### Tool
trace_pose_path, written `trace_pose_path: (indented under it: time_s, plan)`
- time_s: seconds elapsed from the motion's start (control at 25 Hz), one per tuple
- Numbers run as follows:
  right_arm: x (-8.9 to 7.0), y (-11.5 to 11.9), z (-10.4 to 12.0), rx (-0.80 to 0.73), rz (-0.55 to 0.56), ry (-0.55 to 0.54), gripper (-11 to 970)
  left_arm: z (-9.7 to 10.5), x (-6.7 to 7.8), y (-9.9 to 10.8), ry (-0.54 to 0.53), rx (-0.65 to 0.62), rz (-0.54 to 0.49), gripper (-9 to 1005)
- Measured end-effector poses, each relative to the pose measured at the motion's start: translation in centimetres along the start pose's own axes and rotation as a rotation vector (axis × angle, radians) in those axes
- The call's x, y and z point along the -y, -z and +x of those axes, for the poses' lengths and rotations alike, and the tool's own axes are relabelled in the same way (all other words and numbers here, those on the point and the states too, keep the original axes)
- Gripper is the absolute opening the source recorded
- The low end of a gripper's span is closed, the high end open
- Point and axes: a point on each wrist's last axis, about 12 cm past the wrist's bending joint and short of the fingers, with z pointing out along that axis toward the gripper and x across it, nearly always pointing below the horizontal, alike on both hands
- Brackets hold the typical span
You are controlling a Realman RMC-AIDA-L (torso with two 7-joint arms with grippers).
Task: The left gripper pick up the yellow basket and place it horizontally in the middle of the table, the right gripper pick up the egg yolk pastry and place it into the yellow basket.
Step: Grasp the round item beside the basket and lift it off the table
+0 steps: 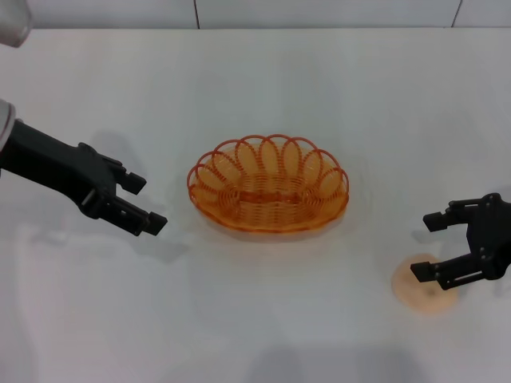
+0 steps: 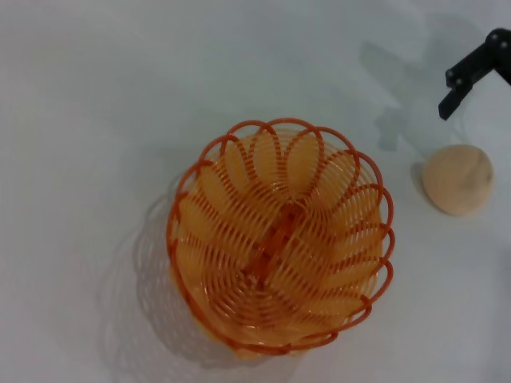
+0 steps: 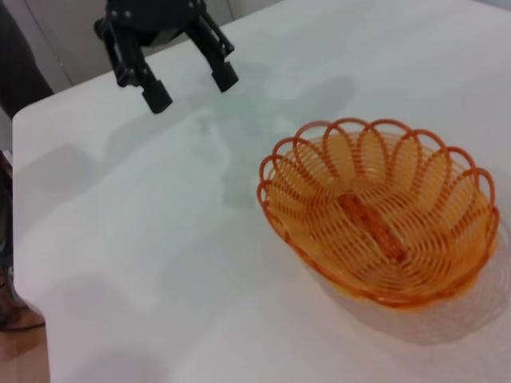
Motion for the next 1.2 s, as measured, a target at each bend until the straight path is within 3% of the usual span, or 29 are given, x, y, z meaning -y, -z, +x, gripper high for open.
trace_pose_path:
  time_s: [0.6, 0.68, 0.92, 1.16, 1.2]
  plan:
    - [0.3, -0.6, 1.4, -0.039, 0.007, -0.039, 861, -0.2, 0.0, -0.3, -0.004, 0.019, 0.000, 887]
    - [0.4, -0.8, 1.5, -0.043, 0.007, -0.040, 702, -0.2, 0.0, -0.4, -0.003, 0.020, -0.001, 887]
    - [0.3, -1.3, 1.7, -0.069, 0.009, -0.032, 692, -0.3, 0.0, -0.4, -0.003, 0.022, -0.004, 887]
    - [0.1, -1.5, 1.8, -0.084, 0.001, -0.026, 603, -0.2, 0.0, -0.4, -0.001, 0.024, -0.007, 887]
    - [0.1, -1.5, 1.8, -0.086, -0.001, -0.026, 550, -0.2, 0.0, -0.4, 0.000, 0.025, -0.008, 887]
